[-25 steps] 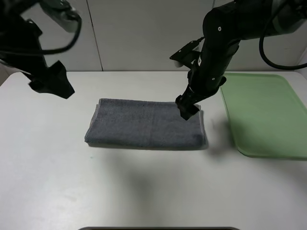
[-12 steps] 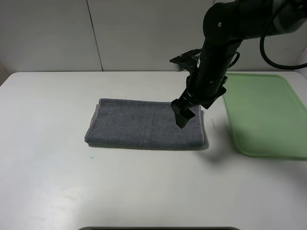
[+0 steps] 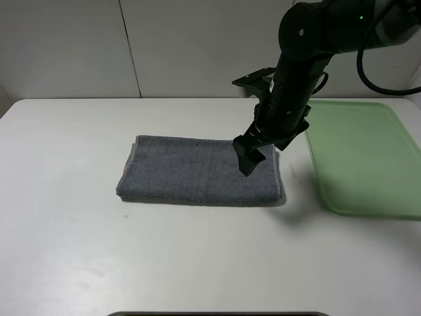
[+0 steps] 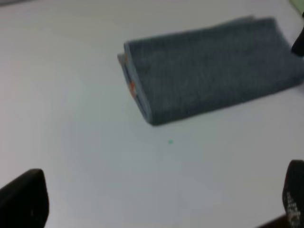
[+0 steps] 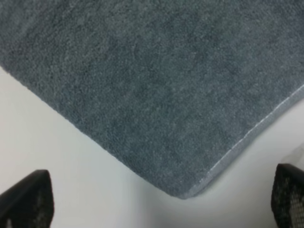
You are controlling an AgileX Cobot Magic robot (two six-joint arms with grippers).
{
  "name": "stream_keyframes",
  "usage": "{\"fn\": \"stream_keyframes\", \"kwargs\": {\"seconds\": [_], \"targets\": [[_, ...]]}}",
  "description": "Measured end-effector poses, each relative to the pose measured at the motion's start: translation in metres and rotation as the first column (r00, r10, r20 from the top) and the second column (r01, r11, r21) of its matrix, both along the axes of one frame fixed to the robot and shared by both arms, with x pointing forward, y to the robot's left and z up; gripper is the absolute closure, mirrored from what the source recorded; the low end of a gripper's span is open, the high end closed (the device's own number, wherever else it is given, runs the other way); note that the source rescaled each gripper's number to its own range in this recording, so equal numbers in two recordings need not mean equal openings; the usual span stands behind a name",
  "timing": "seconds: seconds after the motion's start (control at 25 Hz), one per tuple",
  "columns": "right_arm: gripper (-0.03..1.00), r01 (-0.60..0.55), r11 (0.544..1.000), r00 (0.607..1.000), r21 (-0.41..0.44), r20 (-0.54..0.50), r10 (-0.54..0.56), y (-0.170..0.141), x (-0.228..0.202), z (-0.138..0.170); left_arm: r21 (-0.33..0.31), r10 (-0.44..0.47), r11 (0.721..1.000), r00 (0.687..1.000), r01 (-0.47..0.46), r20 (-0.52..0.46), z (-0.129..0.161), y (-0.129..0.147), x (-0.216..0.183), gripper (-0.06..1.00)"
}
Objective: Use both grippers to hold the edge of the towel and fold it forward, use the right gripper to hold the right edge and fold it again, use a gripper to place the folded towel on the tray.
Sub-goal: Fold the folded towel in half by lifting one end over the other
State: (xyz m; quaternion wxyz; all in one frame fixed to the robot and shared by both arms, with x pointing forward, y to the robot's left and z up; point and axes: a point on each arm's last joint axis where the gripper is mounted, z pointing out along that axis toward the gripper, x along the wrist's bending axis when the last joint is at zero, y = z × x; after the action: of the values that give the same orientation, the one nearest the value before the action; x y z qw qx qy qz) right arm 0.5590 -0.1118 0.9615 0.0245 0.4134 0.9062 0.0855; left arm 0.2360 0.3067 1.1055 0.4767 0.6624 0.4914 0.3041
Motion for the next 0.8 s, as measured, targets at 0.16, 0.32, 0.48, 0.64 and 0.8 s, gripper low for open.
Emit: {"fn": "stream_keyframes", "kwargs": {"seconds": [0.16, 0.32, 0.48, 0.64, 0.8], "targets": [[-0.03, 0.003, 1.000, 1.000, 0.006, 0.000, -0.003, 0.001, 0.000, 0.000, -0.052, 0.012, 0.999, 0.999, -0.009, 0.044, -0.023, 0.004, -0.009, -0.06], [-0.03, 0.007, 1.000, 1.000, 0.012, -0.003, -0.007, 0.001, 0.000, 0.000, -0.031, 0.019, 0.999, 1.000, -0.019, 0.000, -0.036, 0.002, -0.002, -0.06], [-0.03, 0.012, 1.000, 1.000, 0.020, -0.005, -0.012, 0.002, 0.000, 0.000, -0.002, 0.082, 0.997, 0.996, -0.082, -0.024, -0.043, 0.006, 0.002, -0.06], [-0.03, 0.013, 1.000, 1.000, 0.021, -0.003, -0.013, 0.002, 0.000, 0.000, 0.051, 0.166, 0.986, 0.983, -0.162, -0.082, -0.053, 0.013, 0.004, -0.06], [-0.03, 0.015, 1.000, 1.000, 0.025, -0.002, -0.015, 0.002, 0.000, 0.000, 0.054, 0.176, 0.984, 0.980, -0.172, -0.089, -0.054, 0.014, 0.004, -0.06]]}}
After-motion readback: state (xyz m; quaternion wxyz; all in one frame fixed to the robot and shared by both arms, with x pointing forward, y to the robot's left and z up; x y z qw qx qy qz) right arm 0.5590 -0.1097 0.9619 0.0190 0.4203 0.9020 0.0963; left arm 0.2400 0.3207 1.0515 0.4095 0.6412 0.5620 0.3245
